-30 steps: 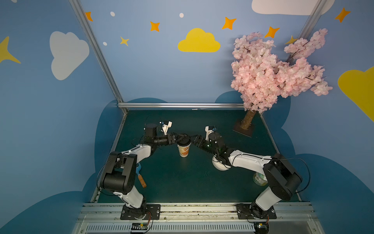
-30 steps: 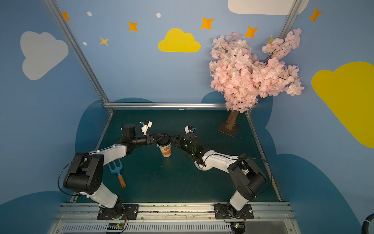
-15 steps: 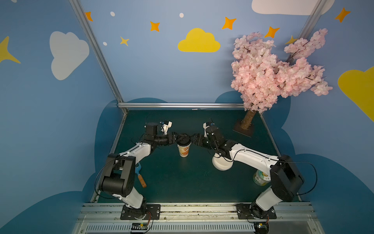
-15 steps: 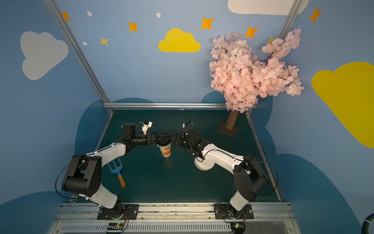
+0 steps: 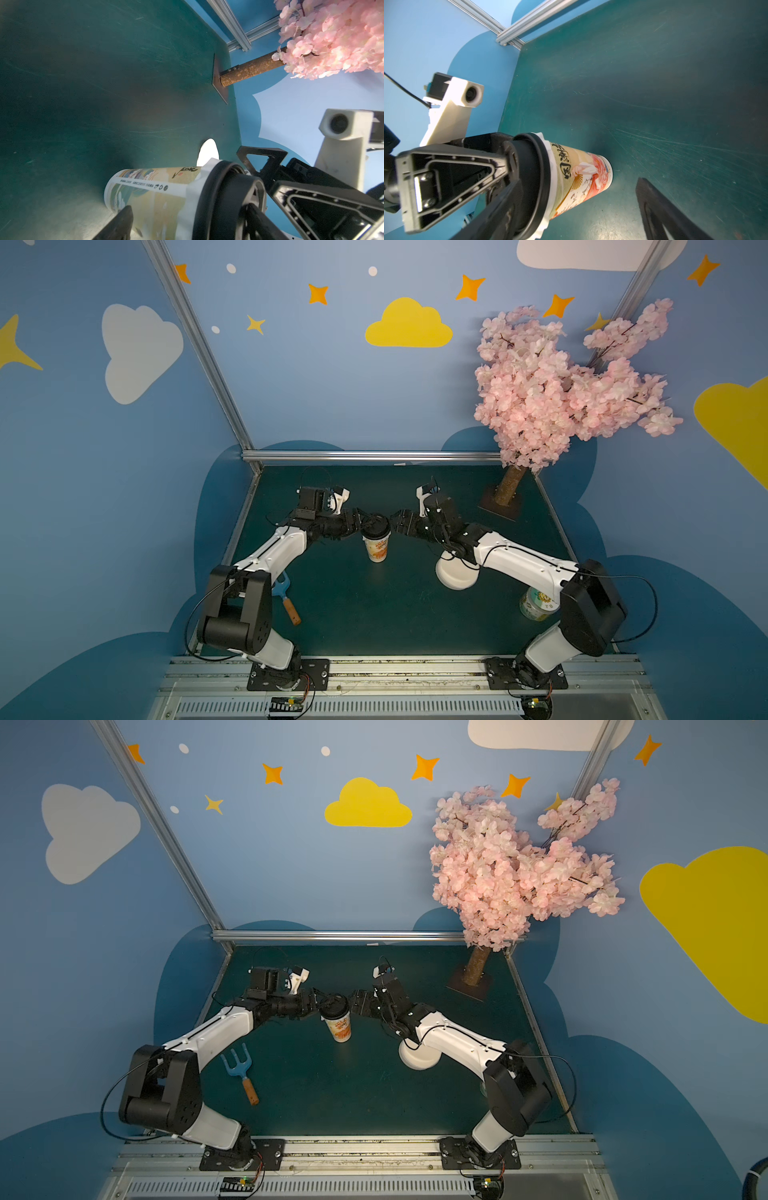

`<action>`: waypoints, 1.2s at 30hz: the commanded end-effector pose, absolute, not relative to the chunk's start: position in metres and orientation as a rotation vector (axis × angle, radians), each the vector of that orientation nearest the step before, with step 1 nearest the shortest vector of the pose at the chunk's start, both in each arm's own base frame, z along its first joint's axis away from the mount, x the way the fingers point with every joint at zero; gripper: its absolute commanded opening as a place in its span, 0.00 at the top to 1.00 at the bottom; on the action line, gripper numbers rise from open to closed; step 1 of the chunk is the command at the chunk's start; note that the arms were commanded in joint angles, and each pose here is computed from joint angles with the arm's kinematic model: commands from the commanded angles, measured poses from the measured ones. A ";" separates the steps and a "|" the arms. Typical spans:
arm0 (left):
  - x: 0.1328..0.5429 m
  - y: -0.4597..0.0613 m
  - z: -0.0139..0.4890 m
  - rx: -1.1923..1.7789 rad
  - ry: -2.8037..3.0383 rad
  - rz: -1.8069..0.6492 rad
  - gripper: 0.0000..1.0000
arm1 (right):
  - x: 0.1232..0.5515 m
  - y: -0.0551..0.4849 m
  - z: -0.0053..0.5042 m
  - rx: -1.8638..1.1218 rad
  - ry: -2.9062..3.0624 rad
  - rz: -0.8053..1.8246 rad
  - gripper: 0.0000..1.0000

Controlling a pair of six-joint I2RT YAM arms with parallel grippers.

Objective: Put the leak-proof paper on the milk tea cups
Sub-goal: Secure the cup lid on the cup, then reset both arms

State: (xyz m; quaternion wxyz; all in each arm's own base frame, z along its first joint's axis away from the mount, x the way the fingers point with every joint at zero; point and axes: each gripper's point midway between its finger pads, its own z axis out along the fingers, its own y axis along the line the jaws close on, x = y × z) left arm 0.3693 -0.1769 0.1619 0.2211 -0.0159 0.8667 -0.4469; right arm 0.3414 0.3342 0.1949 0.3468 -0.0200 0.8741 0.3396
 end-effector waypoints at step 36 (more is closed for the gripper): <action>0.358 0.036 0.094 -0.206 2.101 0.048 0.00 | 0.314 -0.011 0.124 0.165 1.978 -0.115 0.02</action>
